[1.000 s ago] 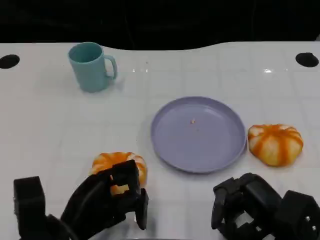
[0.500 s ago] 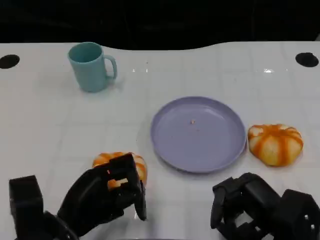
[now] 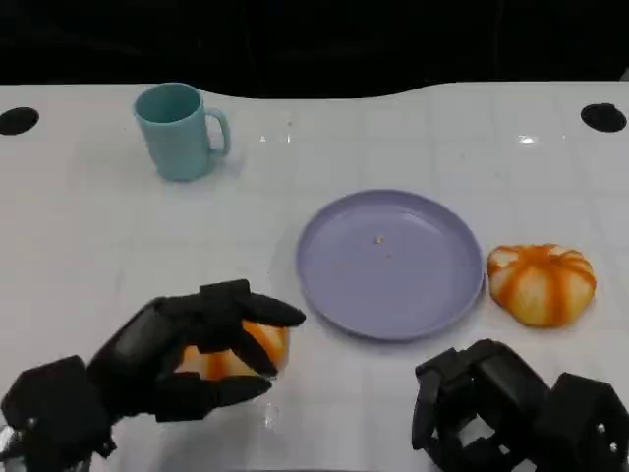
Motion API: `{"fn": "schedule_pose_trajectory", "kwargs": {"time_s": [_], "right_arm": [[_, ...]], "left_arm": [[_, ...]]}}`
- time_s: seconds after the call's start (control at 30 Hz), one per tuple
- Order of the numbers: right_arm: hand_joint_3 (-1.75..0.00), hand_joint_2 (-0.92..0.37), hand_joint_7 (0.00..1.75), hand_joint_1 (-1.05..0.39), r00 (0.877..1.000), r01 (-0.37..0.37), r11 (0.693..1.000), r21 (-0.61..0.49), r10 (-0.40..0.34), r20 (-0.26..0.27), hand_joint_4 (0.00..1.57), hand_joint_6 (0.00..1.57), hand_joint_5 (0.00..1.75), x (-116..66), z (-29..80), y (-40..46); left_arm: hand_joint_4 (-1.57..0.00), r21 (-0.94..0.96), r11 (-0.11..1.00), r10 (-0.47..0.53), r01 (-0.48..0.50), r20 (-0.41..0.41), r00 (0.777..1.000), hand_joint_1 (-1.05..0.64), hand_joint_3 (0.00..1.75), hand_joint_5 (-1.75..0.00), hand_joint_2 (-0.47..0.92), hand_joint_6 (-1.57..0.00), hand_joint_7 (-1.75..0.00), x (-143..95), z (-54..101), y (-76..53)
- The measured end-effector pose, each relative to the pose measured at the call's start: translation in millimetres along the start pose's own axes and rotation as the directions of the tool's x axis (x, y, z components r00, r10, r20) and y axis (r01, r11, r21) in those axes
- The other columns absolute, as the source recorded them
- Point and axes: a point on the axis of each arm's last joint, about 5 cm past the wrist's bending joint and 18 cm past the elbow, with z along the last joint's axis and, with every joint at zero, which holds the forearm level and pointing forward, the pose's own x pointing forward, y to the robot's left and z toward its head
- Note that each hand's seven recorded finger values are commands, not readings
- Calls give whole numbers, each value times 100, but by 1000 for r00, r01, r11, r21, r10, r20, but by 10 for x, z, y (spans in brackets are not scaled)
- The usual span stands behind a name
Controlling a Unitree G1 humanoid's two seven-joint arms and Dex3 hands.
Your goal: Grasp the bread from the table and place it into the plate.
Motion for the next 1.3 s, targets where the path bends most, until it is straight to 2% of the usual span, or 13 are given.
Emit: {"fn": "schedule_pose_trajectory", "kwargs": {"time_s": [0.1,0.27,0.43,0.57,0.73,0.93,1.3], "right_arm": [[-132,-16,106,-105,1000,0,1000,1,0,1,157,157,128,5,2,1],[-132,-17,106,-105,1000,-2,1000,0,2,5,157,157,128,16,-2,0],[-131,-17,108,-105,1000,0,1000,-2,0,-4,157,157,127,16,-9,2],[-133,-15,109,-105,1000,3,1000,-3,-3,-3,157,157,129,16,-6,1],[-138,-11,110,-105,1000,3,1000,-4,-3,2,157,157,129,21,11,-1],[-139,-9,109,-105,1000,3,1000,-3,-3,-1,157,157,130,24,20,-2],[-141,-9,110,-105,1000,0,1000,2,0,-3,157,157,130,22,19,-5]], "left_arm": [[-46,127,992,1,2,-20,1000,-67,3,-60,92,-45,-4,-3,93,65],[-44,400,916,27,-5,-50,998,-64,0,-36,92,-38,0,2,267,135],[-38,607,795,54,-11,-52,997,-57,0,-20,87,-26,0,32,414,108],[-34,716,697,56,37,-105,993,-44,0,-15,78,-20,0,57,494,79],[-33,787,608,68,105,-183,981,-38,0,-12,73,-18,0,93,534,32],[-34,821,536,76,199,-282,956,-39,0,-11,72,-18,-1,164,565,-22],[-37,809,485,85,331,-421,903,-36,0,-8,71,-23,-1,333,532,-130]]}}
